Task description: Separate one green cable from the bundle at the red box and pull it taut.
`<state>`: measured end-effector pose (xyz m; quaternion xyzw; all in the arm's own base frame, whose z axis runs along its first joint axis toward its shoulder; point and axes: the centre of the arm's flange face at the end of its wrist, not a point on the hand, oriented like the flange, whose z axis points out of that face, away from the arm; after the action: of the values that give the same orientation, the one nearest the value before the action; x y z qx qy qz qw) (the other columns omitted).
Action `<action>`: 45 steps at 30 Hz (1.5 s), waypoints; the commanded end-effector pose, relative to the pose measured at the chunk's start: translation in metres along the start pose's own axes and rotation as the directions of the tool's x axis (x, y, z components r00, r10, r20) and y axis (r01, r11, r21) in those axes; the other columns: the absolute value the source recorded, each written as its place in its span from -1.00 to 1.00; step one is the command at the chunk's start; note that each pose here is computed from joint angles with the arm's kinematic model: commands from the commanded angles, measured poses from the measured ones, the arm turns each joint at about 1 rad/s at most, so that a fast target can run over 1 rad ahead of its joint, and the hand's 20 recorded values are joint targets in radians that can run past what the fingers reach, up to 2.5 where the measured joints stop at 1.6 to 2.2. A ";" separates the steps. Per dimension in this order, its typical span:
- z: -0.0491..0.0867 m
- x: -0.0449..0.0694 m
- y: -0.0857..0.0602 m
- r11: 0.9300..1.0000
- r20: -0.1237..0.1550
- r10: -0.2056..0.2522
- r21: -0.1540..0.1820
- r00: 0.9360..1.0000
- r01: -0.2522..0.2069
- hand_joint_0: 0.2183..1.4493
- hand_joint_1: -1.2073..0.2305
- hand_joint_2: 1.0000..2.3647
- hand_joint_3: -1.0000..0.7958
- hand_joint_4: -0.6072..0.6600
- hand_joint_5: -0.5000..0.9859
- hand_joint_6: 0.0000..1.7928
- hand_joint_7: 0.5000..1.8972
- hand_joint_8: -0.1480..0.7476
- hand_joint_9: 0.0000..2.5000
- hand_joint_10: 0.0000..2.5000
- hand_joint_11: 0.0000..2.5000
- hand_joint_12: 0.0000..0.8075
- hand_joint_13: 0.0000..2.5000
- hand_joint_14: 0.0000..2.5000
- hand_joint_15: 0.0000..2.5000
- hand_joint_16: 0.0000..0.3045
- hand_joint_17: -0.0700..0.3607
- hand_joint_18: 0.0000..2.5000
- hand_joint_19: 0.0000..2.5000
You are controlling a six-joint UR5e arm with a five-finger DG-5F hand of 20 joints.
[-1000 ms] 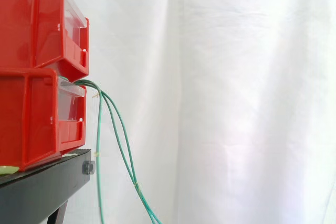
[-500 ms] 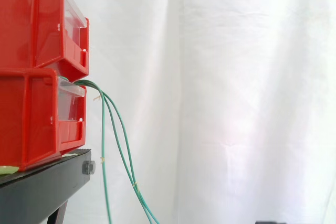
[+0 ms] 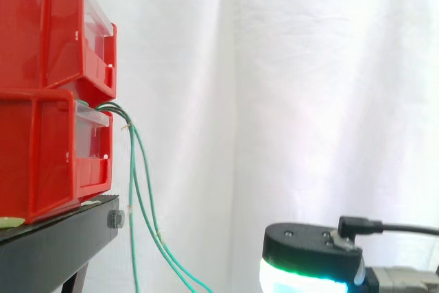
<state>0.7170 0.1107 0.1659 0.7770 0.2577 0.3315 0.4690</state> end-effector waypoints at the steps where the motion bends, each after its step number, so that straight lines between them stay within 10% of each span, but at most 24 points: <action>1: -0.006 0.001 0.007 0.999 0.019 -0.037 -0.025 0.999 0.038 -0.33 -0.64 -1.00 -0.44 0.10 -0.28 -0.19 -0.32 0.00 0.68 -0.99 0.49 -0.19 0.29 -0.58 0.33 -0.70 -0.20 0.03 0.14; 11: -0.017 0.003 0.008 0.993 0.068 -0.080 -0.080 0.994 0.086 -0.43 -0.61 -1.00 -0.44 0.08 -0.27 -0.20 -0.29 -0.02 0.75 -0.99 0.53 -0.13 0.32 -0.56 0.34 -0.69 -0.18 0.07 0.14; 14: -0.024 0.007 0.009 0.978 0.098 -0.167 -0.108 0.981 0.177 -0.49 -0.56 -1.00 -0.44 0.10 -0.27 -0.21 -0.27 0.02 0.75 -0.99 0.52 -0.13 0.32 -0.54 0.32 -0.67 -0.14 0.09 0.14; 22: -0.028 0.012 0.005 0.962 0.097 -0.236 -0.117 0.967 0.246 -0.56 -0.48 -1.00 -0.44 0.06 -0.25 -0.23 -0.25 0.01 0.80 -0.98 0.48 -0.10 0.36 -0.50 0.27 -0.64 -0.10 0.15 0.12; 26: -0.031 0.015 0.003 0.943 0.102 -0.301 -0.116 0.948 0.312 -0.59 -0.46 -1.00 -0.44 0.04 -0.24 -0.23 -0.24 -0.01 0.84 -0.98 0.49 -0.09 0.39 -0.51 0.27 -0.61 -0.06 0.19 0.06; 36: -0.037 0.037 0.003 0.968 0.037 -0.180 -0.172 0.983 0.183 -0.53 -0.55 -1.00 -0.44 -0.01 -0.26 -0.17 -0.38 -0.09 0.86 -0.98 0.51 -0.13 0.40 -0.52 0.29 -0.65 -0.12 0.20 0.13; 45: -0.044 0.045 0.006 0.980 -0.003 -0.082 -0.181 0.997 0.080 -0.37 -0.59 -1.00 -0.44 -0.09 -0.23 -0.21 -0.35 -0.31 0.95 -0.98 0.49 -0.18 0.47 -0.60 0.37 -0.71 -0.21 0.22 0.13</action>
<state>0.7137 0.1613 0.1967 0.7135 0.2759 0.3224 0.5576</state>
